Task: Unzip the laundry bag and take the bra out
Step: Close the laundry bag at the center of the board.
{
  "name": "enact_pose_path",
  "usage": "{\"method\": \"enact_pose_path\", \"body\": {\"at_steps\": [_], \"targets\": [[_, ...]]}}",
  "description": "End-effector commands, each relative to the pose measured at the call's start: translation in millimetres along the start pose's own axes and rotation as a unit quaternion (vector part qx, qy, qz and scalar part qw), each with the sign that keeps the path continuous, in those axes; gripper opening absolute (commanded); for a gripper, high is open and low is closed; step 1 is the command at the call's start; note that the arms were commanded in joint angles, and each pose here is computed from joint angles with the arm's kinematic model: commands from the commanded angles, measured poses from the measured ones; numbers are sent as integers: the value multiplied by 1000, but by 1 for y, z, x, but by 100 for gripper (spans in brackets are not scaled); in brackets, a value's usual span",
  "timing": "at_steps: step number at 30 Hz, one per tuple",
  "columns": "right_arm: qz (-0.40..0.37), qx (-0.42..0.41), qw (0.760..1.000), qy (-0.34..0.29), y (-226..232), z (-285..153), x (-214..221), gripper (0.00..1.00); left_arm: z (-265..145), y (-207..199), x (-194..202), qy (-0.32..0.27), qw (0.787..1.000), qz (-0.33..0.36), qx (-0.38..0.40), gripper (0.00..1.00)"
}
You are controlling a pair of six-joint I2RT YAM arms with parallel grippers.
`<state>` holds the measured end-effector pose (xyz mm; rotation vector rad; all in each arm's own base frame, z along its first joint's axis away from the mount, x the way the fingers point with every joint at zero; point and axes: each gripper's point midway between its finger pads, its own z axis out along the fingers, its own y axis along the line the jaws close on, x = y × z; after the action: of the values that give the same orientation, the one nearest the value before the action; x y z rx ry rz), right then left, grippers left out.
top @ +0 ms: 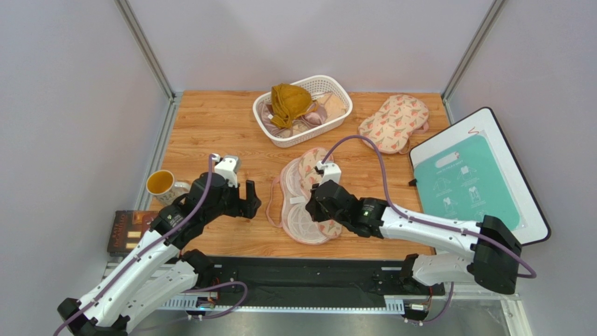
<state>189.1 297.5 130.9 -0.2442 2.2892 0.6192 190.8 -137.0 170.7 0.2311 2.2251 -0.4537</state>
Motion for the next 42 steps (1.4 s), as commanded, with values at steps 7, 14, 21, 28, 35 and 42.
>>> {"method": "enact_pose_path", "body": {"at_steps": [7,14,21,28,35,42], "targets": [[21,-54,998,-13,54,18,-6,0,-5,-4,-10,-16,1000,-9,6,96],[13,-58,998,5,66,32,7,0,-5,-4,-10,-15,1000,-8,6,96],[-6,-58,998,33,72,40,20,42,-5,-5,-8,-12,1000,-7,8,96],[-30,-48,998,14,66,19,4,100,-6,-6,-9,-15,1000,-9,11,96],[-26,-9,999,-28,33,-13,-19,100,-8,-6,-10,-21,1000,-10,13,96],[17,50,996,-72,-33,-40,-36,100,-12,-4,-12,-30,999,-15,11,96]]}}
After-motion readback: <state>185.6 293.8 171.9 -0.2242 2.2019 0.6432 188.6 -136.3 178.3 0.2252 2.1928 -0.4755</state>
